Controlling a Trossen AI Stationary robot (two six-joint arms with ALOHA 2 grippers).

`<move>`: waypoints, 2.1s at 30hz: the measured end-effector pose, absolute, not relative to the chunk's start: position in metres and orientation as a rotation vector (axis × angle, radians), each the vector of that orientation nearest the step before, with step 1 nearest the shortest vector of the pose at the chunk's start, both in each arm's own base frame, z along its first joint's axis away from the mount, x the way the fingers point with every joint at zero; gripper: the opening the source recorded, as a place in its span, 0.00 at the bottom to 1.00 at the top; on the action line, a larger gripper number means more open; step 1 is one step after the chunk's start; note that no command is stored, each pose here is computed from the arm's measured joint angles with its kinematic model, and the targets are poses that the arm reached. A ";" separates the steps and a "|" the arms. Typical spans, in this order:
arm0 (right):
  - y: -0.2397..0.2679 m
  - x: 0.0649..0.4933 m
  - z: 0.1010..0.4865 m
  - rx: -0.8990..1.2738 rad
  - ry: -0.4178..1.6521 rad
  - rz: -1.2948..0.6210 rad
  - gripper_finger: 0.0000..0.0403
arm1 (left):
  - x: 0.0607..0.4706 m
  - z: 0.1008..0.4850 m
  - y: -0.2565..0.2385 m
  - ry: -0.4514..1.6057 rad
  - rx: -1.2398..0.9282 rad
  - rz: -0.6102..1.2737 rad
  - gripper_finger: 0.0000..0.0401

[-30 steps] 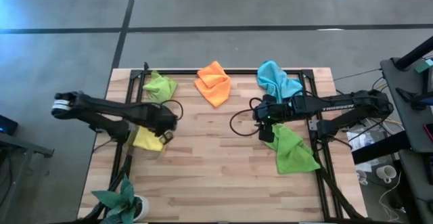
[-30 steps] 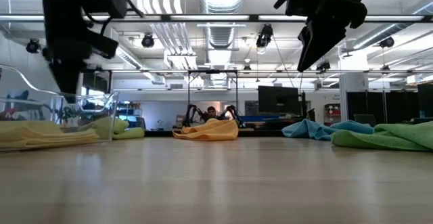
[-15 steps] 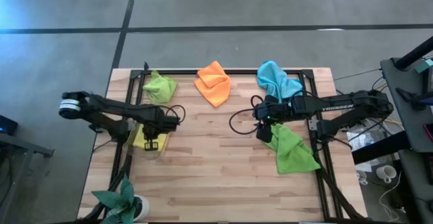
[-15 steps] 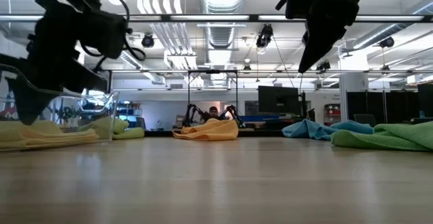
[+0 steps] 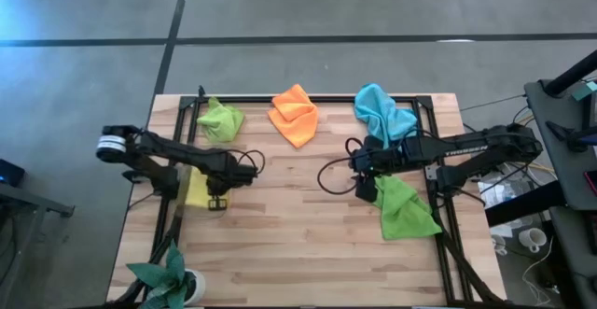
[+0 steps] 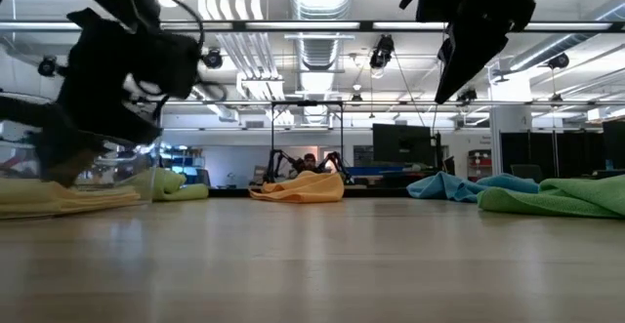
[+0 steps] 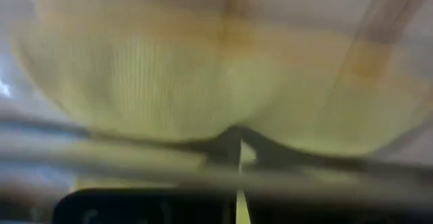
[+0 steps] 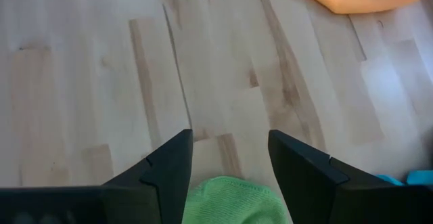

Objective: Fold microfiber towels
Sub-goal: Put the folded yellow microfiber towel into the transparent bin

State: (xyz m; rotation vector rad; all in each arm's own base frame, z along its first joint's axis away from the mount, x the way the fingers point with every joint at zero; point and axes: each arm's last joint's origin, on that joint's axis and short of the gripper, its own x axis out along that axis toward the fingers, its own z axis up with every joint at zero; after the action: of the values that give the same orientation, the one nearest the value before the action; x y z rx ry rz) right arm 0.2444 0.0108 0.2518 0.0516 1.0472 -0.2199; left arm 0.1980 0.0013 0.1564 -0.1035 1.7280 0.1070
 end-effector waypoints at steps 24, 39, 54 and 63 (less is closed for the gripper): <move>0.010 0.239 0.239 0.068 1.087 -0.247 0.48 | 0.220 0.154 0.002 1.369 -0.084 0.107 0.24; 0.010 0.239 0.239 0.098 1.088 -0.265 0.48 | 0.230 0.112 0.002 1.225 -0.091 0.109 0.14; 0.009 0.239 0.239 0.057 1.092 -0.257 0.48 | 0.216 0.152 -0.006 1.069 -0.025 -0.060 0.00; 0.007 0.240 0.240 0.037 1.068 -0.303 0.48 | 0.220 0.150 -0.013 1.035 -0.007 -0.158 0.10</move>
State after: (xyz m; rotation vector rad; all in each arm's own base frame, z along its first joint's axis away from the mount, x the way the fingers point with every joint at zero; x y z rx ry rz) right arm 0.2402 0.0068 0.2401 0.0368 1.0684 -0.3033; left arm 0.2203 -0.0128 0.1502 -0.0072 1.0349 -0.1582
